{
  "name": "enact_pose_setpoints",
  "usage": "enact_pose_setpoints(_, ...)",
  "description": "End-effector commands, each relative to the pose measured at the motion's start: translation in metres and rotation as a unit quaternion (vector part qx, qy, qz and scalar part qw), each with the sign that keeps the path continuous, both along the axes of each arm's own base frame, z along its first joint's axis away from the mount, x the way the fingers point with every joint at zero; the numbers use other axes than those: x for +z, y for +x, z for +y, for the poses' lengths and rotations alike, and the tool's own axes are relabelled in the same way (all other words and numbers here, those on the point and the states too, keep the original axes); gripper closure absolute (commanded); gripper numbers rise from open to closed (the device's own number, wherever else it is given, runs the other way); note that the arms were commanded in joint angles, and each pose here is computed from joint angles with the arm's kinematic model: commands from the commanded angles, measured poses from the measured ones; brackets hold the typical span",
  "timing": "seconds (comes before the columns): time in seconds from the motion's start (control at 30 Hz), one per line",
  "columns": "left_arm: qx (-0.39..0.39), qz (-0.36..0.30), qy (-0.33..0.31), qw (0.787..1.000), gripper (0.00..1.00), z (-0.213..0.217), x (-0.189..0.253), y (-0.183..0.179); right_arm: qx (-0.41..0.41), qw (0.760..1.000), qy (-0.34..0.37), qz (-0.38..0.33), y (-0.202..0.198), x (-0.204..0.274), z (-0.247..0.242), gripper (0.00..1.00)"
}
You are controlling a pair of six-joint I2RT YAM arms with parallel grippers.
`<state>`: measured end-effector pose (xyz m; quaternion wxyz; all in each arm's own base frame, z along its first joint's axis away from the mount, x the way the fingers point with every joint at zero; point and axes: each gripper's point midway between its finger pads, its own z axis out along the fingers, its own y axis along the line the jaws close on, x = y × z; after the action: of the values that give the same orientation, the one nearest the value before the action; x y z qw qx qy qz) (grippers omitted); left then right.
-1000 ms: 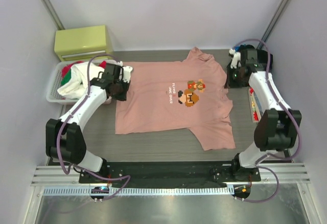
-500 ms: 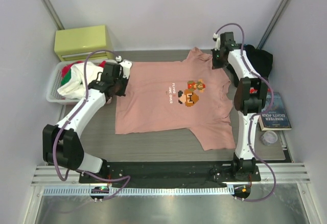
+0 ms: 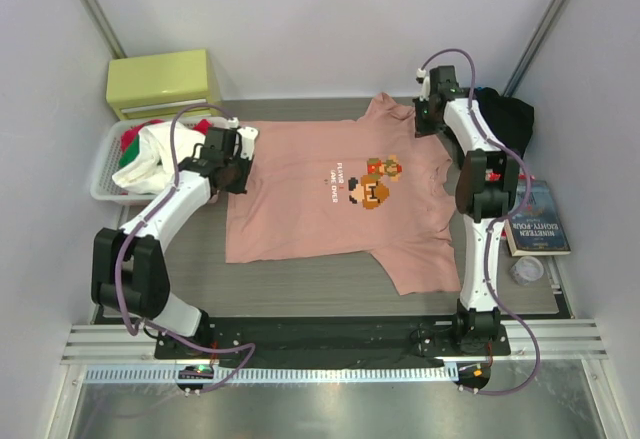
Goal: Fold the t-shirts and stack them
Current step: Flatten out the tshirt
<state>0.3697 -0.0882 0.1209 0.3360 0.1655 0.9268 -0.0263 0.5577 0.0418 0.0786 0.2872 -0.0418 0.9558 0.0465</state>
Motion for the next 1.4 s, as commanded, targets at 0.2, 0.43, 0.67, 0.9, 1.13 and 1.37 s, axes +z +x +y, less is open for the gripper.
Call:
enact_pose_setpoints(0.2,-0.037,0.035,-0.048,0.998,1.0,-0.019,-0.014,0.0,-0.019,0.996,-0.048,-0.072,0.06,-0.019,-0.014,0.99)
enact_pose_setpoints(0.43,-0.032,0.028,-0.042,0.998,1.0,-0.016,-0.014,0.003,-0.016,1.0,-0.012,-0.021,0.042,-0.049,-0.004,0.99)
enact_pose_setpoints(0.67,-0.035,0.031,-0.045,0.998,1.0,-0.017,-0.016,0.003,-0.013,1.0,0.013,0.0,0.014,-0.049,0.003,0.99)
enact_pose_setpoints(0.9,-0.039,0.023,-0.043,0.998,1.0,-0.016,-0.011,-0.001,-0.002,1.0,0.027,0.011,-0.023,-0.045,0.008,0.99)
enact_pose_setpoints(1.13,-0.041,0.026,-0.049,0.998,1.0,-0.019,-0.011,-0.001,0.004,0.999,0.038,0.03,-0.053,-0.053,0.012,0.99)
enact_pose_setpoints(1.37,-0.04,0.032,-0.042,0.998,1.0,-0.016,-0.015,-0.002,0.002,0.999,0.036,0.016,-0.043,-0.057,0.01,0.99)
